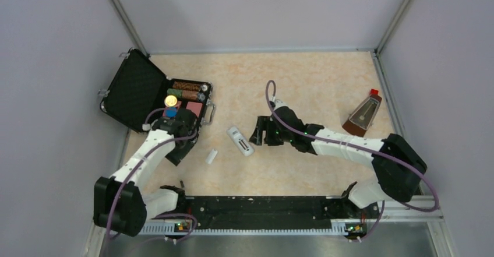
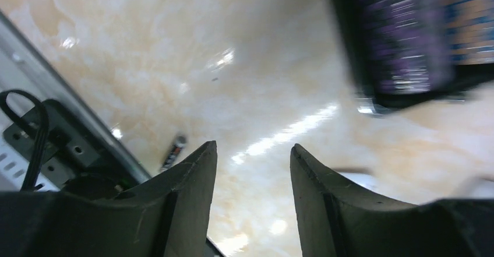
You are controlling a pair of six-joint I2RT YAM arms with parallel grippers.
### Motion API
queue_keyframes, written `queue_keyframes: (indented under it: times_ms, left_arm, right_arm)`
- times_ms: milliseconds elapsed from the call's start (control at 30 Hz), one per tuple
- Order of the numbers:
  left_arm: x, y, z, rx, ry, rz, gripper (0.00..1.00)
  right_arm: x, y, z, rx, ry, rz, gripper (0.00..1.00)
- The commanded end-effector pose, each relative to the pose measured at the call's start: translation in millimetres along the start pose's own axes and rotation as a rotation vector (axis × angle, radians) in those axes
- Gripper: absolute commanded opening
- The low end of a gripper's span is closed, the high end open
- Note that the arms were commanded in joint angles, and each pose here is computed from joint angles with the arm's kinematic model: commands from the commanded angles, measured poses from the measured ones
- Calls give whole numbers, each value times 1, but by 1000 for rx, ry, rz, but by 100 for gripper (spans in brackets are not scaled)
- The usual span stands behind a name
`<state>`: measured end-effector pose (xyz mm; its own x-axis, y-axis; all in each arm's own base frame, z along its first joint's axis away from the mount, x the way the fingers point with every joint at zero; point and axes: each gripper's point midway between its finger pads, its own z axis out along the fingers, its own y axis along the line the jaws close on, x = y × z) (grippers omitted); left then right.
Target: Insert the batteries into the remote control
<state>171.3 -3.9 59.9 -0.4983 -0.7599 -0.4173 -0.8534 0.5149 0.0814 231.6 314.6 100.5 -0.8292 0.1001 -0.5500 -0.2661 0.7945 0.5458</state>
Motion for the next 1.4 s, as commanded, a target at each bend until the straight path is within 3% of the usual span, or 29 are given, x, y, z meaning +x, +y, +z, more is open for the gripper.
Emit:
queue_keyframes:
  times_ms: [0,300,467,633,967,1367]
  left_arm:
    - [-56,-11,-59,130,-161,-80,54]
    - [-124,40,-163,308,-411,-249,53]
    - [-140,62,-209,468,-477,-331,53]
    - [-148,89,-234,518,-519,-387,53]
    - [-145,118,-256,635,-540,-445,53]
    - [-140,114,-257,677,-518,-435,53]
  right_arm:
    - [-15,93,14,-241,-46,-138,66]
    - [41,194,77,-365,-17,-465,66]
    - [78,244,98,-431,-19,-634,72]
    - [114,270,117,-427,-12,-755,75]
    - [166,256,150,-314,91,-781,50]
    - [187,226,170,-169,113,-889,47]
